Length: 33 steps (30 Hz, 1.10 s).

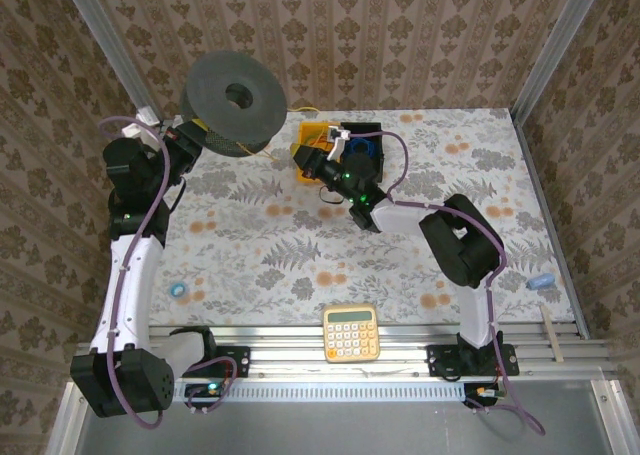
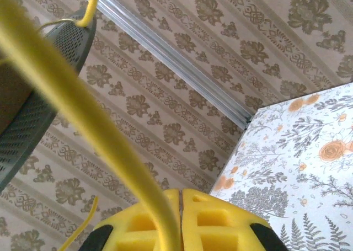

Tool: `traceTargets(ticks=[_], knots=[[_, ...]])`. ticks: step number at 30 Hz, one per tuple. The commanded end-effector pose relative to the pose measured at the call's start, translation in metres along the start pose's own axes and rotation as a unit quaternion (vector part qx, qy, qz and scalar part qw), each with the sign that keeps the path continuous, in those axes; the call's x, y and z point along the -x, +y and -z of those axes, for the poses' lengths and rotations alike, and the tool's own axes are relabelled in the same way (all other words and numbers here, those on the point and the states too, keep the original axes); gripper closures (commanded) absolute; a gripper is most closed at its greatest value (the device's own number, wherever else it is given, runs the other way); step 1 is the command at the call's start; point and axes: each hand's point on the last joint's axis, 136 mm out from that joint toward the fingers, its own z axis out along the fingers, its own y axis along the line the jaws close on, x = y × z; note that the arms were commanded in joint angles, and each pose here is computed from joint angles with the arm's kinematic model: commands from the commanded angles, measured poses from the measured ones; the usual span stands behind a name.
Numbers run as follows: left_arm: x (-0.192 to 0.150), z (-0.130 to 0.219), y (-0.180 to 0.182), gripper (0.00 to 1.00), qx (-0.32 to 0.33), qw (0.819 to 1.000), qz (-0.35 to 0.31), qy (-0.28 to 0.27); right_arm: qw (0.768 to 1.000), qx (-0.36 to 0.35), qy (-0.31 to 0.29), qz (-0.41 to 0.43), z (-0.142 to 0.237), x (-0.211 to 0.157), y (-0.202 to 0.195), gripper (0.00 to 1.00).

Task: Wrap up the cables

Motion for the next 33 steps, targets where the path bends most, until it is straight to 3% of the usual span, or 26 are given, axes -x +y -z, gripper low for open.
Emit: traceTargets(ticks=[1, 7, 12, 15, 22, 28, 33], knots=[[0.018, 0.011, -0.038, 1.00, -0.048, 0.998, -0.031, -0.037, 1.000, -0.011, 0.004, 0.014, 0.005, 0.006, 0.001, 1.00], [0.025, 0.006, -0.034, 1.00, -0.028, 0.998, -0.045, -0.043, 0.980, -0.057, 0.190, 0.032, 0.025, -0.042, 0.002, 1.00], [0.034, 0.000, -0.030, 1.00, -0.012, 0.997, -0.059, -0.051, 0.923, -0.067, 0.374, 0.058, 0.063, -0.097, 0.015, 1.00], [0.037, -0.005, -0.026, 1.00, -0.003, 0.997, -0.064, -0.052, 0.892, -0.064, 0.442, 0.077, 0.087, -0.118, 0.027, 1.00], [0.034, -0.014, -0.005, 1.00, 0.039, 0.995, -0.082, -0.038, 0.829, -0.058, 0.533, 0.158, 0.125, -0.136, 0.060, 1.00], [0.021, -0.020, 0.008, 1.00, 0.078, 0.991, -0.111, -0.020, 0.802, -0.028, 0.559, 0.211, 0.124, -0.134, 0.095, 1.00], [0.006, -0.027, 0.017, 1.00, 0.124, 0.980, -0.158, 0.013, 0.760, -0.009, 0.590, 0.274, 0.124, -0.138, 0.121, 1.00]])
